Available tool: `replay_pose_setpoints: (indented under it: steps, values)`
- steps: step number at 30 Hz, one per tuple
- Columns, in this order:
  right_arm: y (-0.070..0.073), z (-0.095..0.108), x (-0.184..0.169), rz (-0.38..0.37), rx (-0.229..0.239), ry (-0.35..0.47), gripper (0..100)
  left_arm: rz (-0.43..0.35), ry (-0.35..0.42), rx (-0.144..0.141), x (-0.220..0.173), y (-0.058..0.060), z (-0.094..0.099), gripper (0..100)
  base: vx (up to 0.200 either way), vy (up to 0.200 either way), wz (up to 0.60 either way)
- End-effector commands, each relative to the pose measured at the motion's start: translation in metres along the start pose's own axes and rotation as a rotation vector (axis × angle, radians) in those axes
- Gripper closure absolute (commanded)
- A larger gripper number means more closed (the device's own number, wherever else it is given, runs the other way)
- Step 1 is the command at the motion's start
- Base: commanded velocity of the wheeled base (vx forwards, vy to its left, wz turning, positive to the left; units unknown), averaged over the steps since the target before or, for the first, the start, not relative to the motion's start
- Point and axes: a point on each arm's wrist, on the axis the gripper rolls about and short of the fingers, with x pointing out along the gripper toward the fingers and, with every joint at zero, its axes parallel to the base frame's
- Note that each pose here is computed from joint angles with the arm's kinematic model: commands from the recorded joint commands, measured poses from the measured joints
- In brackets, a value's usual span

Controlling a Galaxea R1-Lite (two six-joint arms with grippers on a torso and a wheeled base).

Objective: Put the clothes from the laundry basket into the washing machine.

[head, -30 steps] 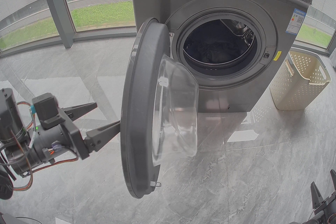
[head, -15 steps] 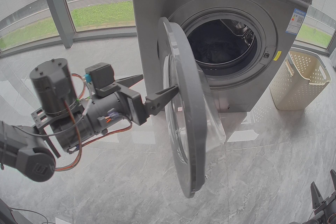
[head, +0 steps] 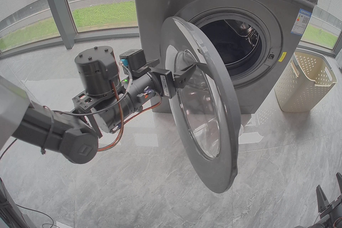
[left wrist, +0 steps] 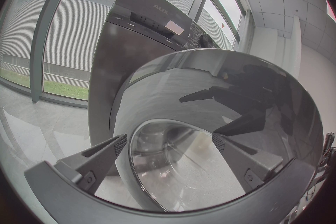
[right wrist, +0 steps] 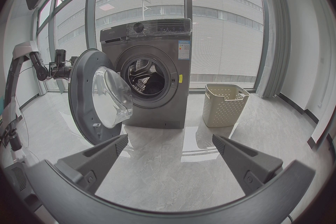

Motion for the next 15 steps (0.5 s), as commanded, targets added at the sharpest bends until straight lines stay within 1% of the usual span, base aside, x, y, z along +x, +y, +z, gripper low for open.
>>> replay_pose_setpoints:
  steps: [1,3,5,8,12,15]
  values:
    - [0.0,-0.005,0.0,0.0,0.0,0.001,0,0.013,-0.023,-0.002,0.022,0.002,-0.012,0,0.0,0.0,0.0]
    - [0.0,-0.005,0.0,0.0,0.0,0.0,0,0.053,-0.073,-0.003,0.035,0.003,-0.006,0,0.0,0.0,0.0]
    - [0.0,-0.005,0.0,0.0,0.0,0.0,0,0.087,-0.101,-0.006,0.046,0.004,-0.007,0,0.0,0.0,0.0]
    - [0.0,-0.005,0.0,0.0,0.0,0.0,0,0.096,-0.13,-0.01,0.055,0.005,-0.004,0,0.0,0.0,0.0]
    - [0.0,-0.005,0.0,0.0,0.0,0.0,0,0.106,-0.146,-0.017,0.064,0.006,-0.005,0,0.0,0.0,0.0]
    - [0.0,-0.005,0.0,0.0,0.0,0.0,0,0.195,-0.193,-0.029,0.084,0.014,-0.011,0,0.0,0.0,0.0]
